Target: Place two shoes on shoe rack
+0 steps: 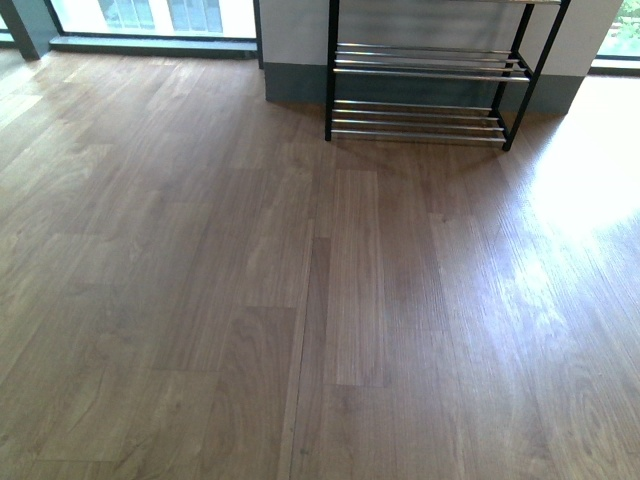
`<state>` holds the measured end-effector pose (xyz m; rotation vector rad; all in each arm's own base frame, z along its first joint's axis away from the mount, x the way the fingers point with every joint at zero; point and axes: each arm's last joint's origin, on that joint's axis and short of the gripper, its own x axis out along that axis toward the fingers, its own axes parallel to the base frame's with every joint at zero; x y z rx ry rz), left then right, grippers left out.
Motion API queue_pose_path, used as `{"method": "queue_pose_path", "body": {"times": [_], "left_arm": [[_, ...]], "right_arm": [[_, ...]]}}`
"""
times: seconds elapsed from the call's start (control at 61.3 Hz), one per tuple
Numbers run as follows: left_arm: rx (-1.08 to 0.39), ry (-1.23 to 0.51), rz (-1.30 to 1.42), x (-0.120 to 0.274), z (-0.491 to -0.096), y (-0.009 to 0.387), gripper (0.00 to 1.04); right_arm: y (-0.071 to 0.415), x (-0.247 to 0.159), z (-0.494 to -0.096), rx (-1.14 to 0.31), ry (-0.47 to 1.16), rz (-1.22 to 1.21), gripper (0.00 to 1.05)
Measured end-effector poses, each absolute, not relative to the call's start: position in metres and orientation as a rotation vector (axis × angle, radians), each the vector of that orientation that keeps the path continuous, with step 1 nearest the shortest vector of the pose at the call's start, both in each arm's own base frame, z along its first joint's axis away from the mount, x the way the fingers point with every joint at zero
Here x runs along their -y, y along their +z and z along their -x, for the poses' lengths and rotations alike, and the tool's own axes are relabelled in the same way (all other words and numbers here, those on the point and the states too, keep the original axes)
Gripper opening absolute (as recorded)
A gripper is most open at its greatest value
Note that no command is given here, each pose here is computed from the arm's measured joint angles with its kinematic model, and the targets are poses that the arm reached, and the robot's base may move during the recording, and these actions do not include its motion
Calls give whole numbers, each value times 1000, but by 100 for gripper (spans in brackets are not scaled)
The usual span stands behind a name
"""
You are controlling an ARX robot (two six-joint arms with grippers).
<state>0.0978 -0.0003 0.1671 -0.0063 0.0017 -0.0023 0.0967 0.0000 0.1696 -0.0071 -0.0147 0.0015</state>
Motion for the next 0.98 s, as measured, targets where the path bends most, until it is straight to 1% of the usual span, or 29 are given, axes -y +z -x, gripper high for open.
{"method": "queue_pose_path", "body": {"times": [0.978], "left_arm": [[-2, -3, 6, 0, -98, 167, 95]], "right_arm": [[170, 0, -97, 15, 0, 7, 96]]}}
